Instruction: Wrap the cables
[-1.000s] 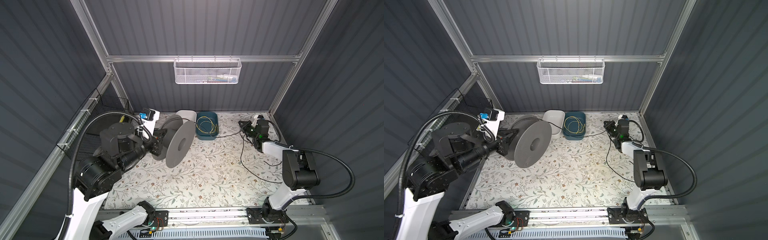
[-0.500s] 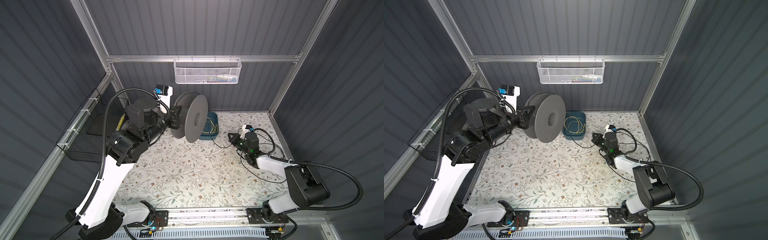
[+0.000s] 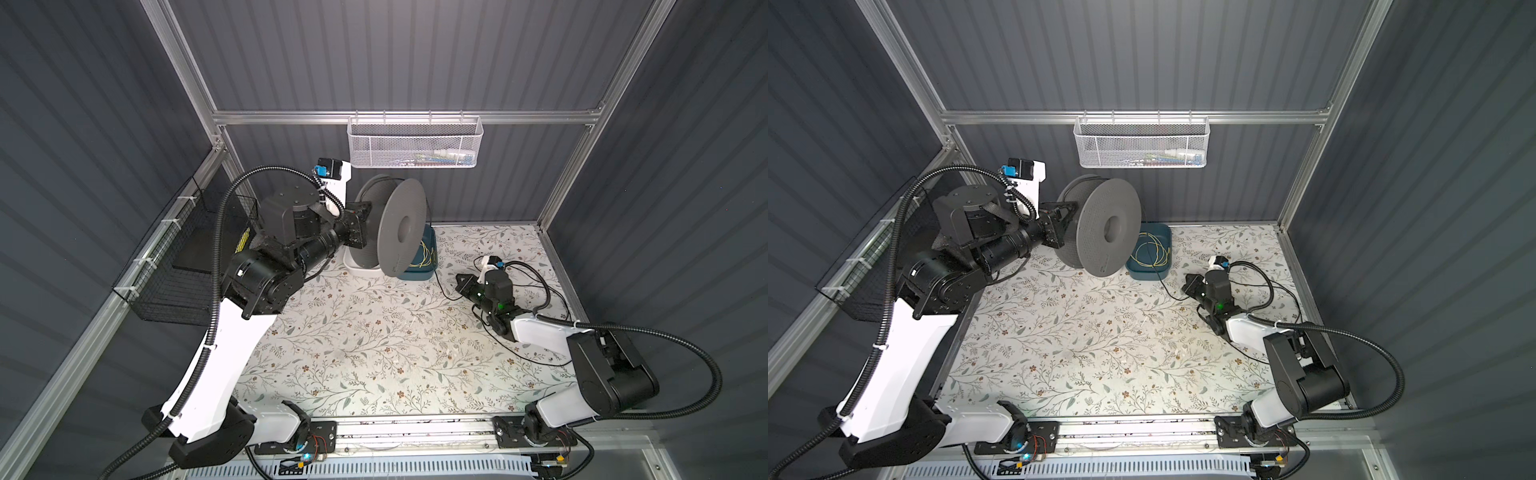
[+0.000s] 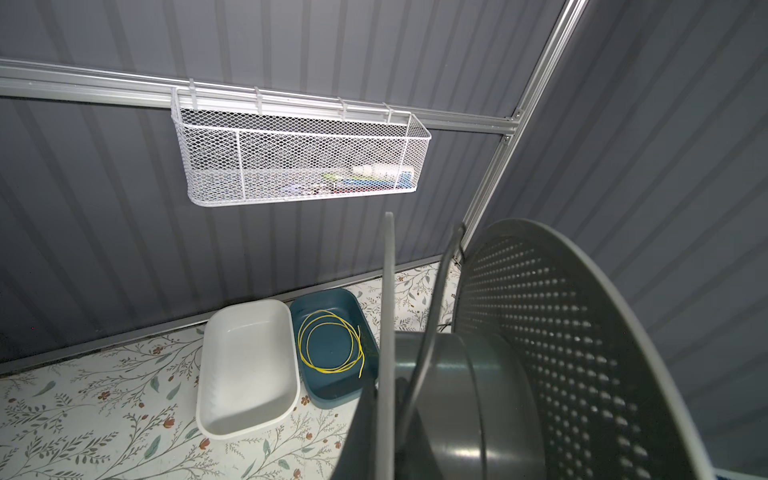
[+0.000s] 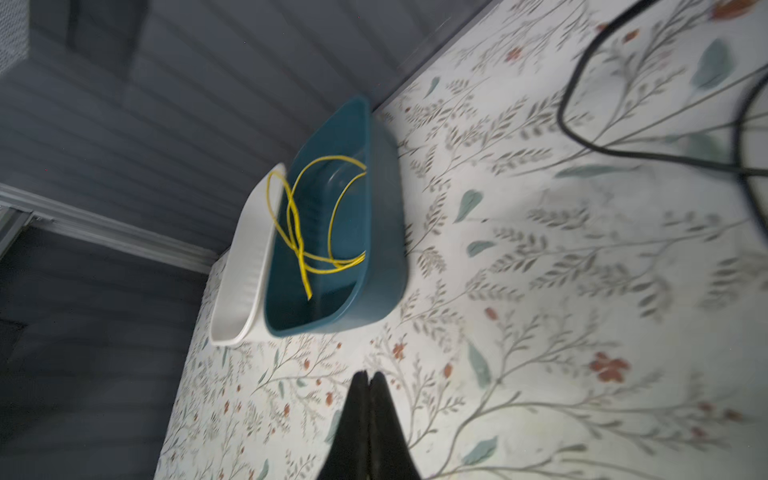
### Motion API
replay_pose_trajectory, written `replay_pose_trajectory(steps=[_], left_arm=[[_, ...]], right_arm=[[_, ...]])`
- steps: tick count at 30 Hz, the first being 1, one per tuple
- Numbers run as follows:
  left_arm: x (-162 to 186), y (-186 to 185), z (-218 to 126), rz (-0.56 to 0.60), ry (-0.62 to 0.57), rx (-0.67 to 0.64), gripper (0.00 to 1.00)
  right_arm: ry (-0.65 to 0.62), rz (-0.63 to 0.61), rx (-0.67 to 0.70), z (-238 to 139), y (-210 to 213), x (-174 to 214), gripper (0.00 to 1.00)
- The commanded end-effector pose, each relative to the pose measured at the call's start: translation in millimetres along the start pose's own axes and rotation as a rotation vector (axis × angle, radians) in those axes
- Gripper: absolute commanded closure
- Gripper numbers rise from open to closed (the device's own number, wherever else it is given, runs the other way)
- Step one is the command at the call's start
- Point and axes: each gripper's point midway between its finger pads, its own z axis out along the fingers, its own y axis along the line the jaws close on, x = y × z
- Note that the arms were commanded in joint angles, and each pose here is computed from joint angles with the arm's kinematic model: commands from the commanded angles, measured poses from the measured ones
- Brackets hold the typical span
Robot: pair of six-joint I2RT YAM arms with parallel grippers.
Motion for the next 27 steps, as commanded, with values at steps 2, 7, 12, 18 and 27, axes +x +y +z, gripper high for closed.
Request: replay_pose_trajectory(steps=[2, 7, 12, 18, 27], left_arm=[[-39.1, -12.7, -44.9, 0.005, -0.138, 0.065, 1.00], [-45.3, 1.7, -45.2, -0.010, -0.166, -0.019, 1.00], [-56.3, 38.4, -25.8, -0.049, -0.241, -0.237, 1.00], [-43.6, 89.9, 14.4, 0.021, -0.268, -0.566, 1.00], [30.0, 140.5, 55.0, 0.279, -0.094, -0.880, 1.00]], right_arm=[[0.010, -0.031, 0.056, 8.0, -17.1, -8.6, 1.00], [0.041, -0.046, 0.060, 6.1, -16.0, 12.9, 1.00], [0.060, -0.096, 0.000, -19.6, 18.9, 51.5, 1.00], [0.029, -0.187, -0.136, -70.5, 87.2, 62.7, 1.00], [-0.088, -0.272, -0.397, -160.0, 191.7, -1.1, 1.00]])
